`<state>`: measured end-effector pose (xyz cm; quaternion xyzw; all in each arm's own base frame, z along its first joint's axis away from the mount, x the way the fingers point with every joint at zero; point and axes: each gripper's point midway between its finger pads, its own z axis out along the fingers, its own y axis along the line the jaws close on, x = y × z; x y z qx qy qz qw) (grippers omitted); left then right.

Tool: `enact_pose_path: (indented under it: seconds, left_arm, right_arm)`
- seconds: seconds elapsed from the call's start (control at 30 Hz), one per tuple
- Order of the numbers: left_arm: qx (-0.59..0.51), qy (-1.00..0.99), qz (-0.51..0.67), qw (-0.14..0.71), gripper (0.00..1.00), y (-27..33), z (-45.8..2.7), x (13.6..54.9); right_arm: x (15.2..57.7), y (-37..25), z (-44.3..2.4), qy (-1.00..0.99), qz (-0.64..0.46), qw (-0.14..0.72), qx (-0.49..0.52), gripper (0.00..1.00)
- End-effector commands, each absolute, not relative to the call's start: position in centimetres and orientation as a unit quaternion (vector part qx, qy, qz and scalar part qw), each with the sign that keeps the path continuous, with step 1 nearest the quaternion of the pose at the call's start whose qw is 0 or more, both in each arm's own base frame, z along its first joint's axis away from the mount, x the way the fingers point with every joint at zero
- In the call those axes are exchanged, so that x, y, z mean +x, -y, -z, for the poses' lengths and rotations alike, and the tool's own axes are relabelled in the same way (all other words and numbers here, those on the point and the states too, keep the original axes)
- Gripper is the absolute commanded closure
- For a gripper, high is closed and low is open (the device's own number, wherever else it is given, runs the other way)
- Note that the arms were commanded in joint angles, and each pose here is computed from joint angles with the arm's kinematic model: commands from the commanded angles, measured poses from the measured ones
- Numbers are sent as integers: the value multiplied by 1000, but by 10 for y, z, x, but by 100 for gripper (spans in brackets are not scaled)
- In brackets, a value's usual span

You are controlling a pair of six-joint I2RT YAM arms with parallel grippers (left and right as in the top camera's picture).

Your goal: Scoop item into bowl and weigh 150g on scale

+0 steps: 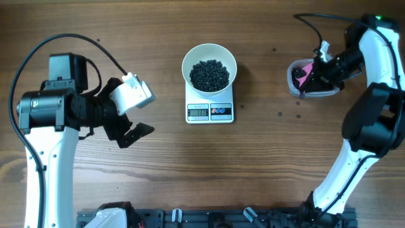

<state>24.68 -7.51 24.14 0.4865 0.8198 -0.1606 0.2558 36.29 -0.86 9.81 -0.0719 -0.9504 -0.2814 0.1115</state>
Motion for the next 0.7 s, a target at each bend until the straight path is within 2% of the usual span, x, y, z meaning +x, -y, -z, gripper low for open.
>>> enact_pose_path:
  seconds: [0.0, 0.13, 0.23, 0.53, 0.67]
  left_arm:
    - [495, -809, 158, 274, 0, 77, -251, 248]
    - [495, -809, 158, 274, 0, 77, -251, 248]
    - [495, -809, 158, 274, 0, 77, -251, 248]
    - [495, -809, 158, 274, 0, 77, -251, 248]
    - [495, -809, 158, 274, 0, 77, -251, 248]
  right_arm:
    - [369, 0, -95, 944, 312, 95, -40, 96]
    - [357, 16, -82, 958, 247, 132, -62, 96]
    - [354, 10, -74, 959, 243, 139, -51, 96]
    - [354, -7, -85, 943, 303, 131, -48, 96]
    - [360, -9, -101, 939, 325, 101, -49, 96]
